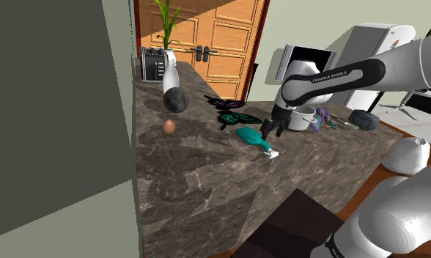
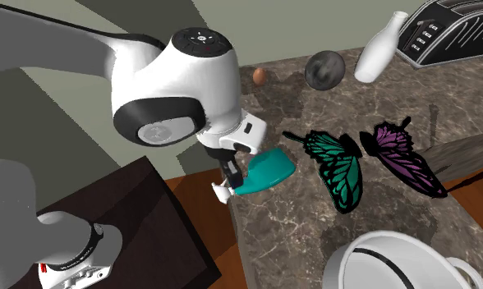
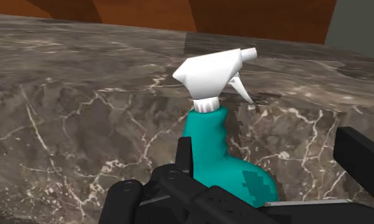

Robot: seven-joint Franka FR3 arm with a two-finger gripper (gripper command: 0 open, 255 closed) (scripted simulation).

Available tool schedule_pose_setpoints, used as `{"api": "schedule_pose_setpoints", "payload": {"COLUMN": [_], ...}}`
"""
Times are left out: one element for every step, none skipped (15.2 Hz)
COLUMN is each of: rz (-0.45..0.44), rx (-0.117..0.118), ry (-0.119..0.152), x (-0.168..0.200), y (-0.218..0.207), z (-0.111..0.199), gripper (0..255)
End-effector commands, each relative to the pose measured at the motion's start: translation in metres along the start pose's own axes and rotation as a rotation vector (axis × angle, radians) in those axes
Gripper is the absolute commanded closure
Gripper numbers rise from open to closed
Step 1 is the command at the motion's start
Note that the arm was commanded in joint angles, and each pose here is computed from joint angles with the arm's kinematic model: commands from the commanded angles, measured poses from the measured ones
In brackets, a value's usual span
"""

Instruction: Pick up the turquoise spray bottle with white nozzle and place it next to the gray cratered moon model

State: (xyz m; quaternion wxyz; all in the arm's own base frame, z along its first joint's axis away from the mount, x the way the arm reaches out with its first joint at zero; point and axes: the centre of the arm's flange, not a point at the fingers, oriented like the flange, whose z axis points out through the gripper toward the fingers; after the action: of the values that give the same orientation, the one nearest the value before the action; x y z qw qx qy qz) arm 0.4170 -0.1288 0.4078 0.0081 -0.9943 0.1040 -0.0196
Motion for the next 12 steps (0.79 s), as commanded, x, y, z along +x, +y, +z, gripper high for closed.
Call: {"api": "schedule_pose_setpoints", "payload": {"rz": [0.011,0.016,0.022,0.023,0.023,0.023,0.023,0.023,0.023,0.023,0.023,0.023], "rx": [-0.016,-0.023,-0.030,-0.032,-0.032,-0.032,-0.032,-0.032,-0.032,-0.032,-0.032,-0.032], "ry": [0.007,0.009,0.012,0.013,0.013,0.013,0.013,0.013,0.013,0.013,0.013,0.013], "x": [0.014,0.020,0.026,0.028,0.028,0.028,0.028,0.028,0.028,0.028,0.028,0.028], "y": [0.014,0.021,0.027,0.029,0.029,0.029,0.030,0.030,0.030,0.030,0.030,0.030], "z": [0.018,0.026,0.035,0.038,0.043,0.048,0.054,0.059,0.064,0.069,0.078,0.078], "gripper": [0,0,0,0,0,0,0,0,0,0,0,0]}}
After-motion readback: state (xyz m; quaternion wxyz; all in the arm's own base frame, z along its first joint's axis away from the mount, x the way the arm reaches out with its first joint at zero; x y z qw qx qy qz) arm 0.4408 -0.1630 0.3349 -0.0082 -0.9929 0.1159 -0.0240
